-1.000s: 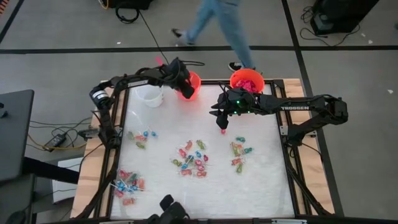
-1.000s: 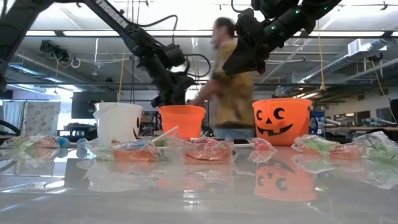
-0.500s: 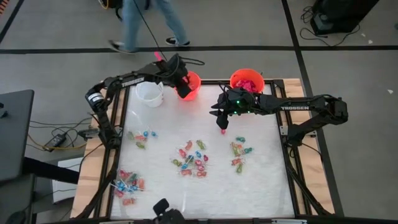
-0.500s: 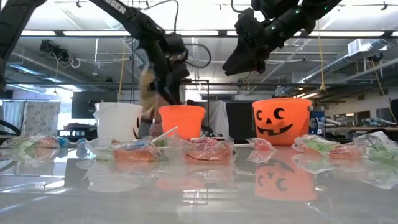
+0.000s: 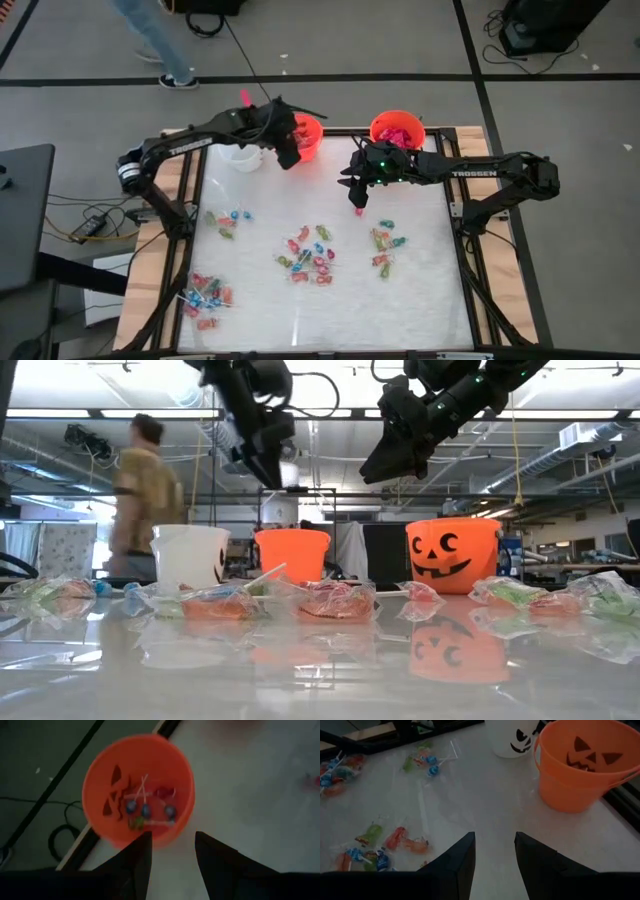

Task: Sort candy by brand, put in halloween buckets
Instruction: Put the blue lollipop into the left orange bucket

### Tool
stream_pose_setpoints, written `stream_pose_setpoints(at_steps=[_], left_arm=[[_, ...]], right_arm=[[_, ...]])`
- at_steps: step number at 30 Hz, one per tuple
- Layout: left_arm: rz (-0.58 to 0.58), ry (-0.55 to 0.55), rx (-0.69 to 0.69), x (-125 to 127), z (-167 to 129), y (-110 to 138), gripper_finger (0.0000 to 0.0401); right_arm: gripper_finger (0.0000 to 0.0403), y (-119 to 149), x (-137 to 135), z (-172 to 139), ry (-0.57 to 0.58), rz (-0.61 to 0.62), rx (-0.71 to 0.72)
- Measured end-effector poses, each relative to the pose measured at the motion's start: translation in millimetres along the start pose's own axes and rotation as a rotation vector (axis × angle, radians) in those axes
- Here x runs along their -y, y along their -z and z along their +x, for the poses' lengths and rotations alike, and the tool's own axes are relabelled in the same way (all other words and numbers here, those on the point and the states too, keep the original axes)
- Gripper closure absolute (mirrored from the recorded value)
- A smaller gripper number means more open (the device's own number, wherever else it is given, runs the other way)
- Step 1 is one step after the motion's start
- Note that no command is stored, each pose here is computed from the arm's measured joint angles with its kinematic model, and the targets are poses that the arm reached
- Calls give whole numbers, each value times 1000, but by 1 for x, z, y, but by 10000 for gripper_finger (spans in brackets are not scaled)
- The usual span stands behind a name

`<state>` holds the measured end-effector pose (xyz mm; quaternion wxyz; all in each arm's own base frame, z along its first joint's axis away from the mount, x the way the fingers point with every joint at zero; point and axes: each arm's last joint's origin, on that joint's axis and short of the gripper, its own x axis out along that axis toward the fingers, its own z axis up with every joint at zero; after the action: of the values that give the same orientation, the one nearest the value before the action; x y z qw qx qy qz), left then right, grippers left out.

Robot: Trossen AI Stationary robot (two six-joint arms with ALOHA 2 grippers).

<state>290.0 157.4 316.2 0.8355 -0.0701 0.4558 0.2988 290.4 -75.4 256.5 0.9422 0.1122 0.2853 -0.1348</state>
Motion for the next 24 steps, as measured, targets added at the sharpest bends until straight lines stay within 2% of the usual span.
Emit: stream_pose_setpoints(at_steps=[12, 16, 20, 24], left_arm=[[-79, 50, -64, 34, -15, 83, 244], [-112, 62, -63, 45, -27, 103, 244], [-117, 75, -114, 55, -29, 127, 244], [-138, 54, -228, 61, -20, 159, 244]], right_arm=[[253, 0, 1, 0, 4, -15, 2], [253, 0, 1, 0, 10, -22, 4], [253, -1, 2, 0, 65, -22, 11], [253, -1, 3, 0, 83, -20, 14]])
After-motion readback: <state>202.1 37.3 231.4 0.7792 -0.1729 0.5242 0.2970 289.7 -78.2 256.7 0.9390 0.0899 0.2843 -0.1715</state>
